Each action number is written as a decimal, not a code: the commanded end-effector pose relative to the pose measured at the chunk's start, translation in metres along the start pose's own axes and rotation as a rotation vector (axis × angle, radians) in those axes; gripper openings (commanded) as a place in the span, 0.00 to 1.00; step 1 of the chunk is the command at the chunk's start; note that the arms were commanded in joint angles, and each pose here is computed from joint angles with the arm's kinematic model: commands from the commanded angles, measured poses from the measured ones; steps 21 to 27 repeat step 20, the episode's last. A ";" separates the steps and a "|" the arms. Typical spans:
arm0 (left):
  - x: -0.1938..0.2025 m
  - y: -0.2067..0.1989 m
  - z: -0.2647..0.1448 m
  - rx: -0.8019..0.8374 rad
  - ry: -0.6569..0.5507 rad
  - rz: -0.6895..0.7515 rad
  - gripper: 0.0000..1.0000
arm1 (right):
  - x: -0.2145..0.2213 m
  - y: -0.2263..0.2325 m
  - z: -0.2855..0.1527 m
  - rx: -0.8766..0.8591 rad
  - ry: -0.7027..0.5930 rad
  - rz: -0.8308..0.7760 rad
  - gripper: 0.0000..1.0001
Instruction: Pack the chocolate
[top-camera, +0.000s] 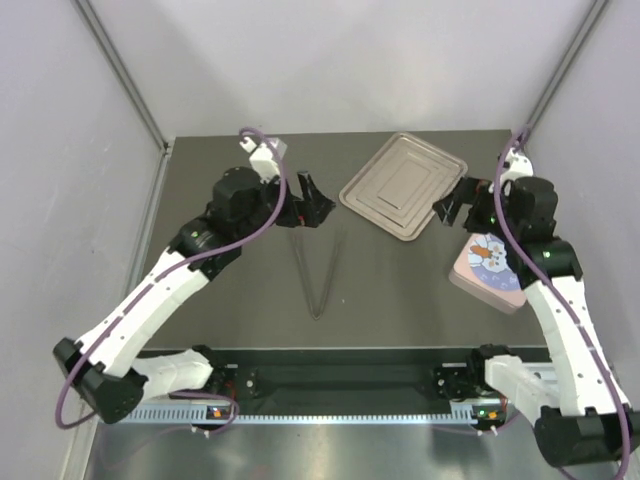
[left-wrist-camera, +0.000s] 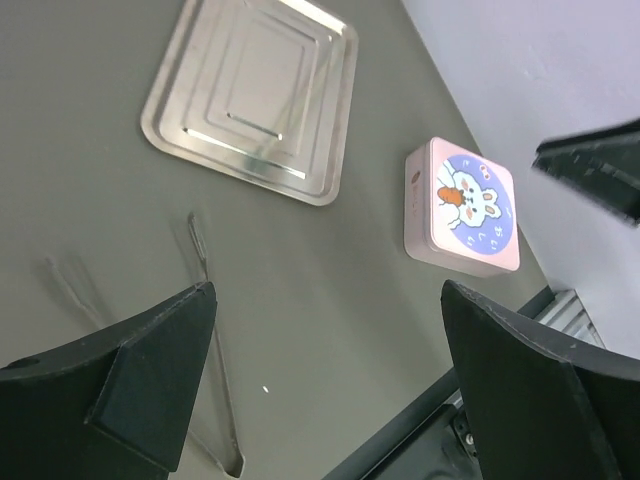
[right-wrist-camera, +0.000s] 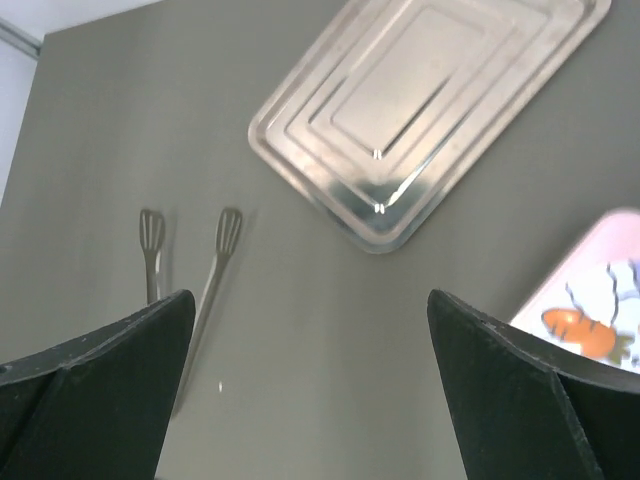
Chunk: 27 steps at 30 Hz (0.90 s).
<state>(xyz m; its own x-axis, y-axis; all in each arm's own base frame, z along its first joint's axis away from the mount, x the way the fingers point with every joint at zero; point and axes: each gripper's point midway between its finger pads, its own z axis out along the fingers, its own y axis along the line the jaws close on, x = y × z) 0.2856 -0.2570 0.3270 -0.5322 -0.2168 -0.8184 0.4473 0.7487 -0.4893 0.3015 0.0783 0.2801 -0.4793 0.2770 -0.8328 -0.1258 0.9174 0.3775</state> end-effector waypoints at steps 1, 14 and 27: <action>-0.008 0.006 -0.028 -0.021 -0.075 0.044 0.99 | 0.019 0.000 -0.017 0.001 -0.009 0.028 1.00; 0.014 0.025 -0.049 -0.061 -0.097 0.023 0.99 | 0.022 0.005 -0.040 -0.036 -0.067 -0.011 1.00; 0.022 0.036 -0.054 -0.096 -0.091 0.047 0.99 | 0.009 0.009 -0.050 -0.038 -0.116 -0.027 1.00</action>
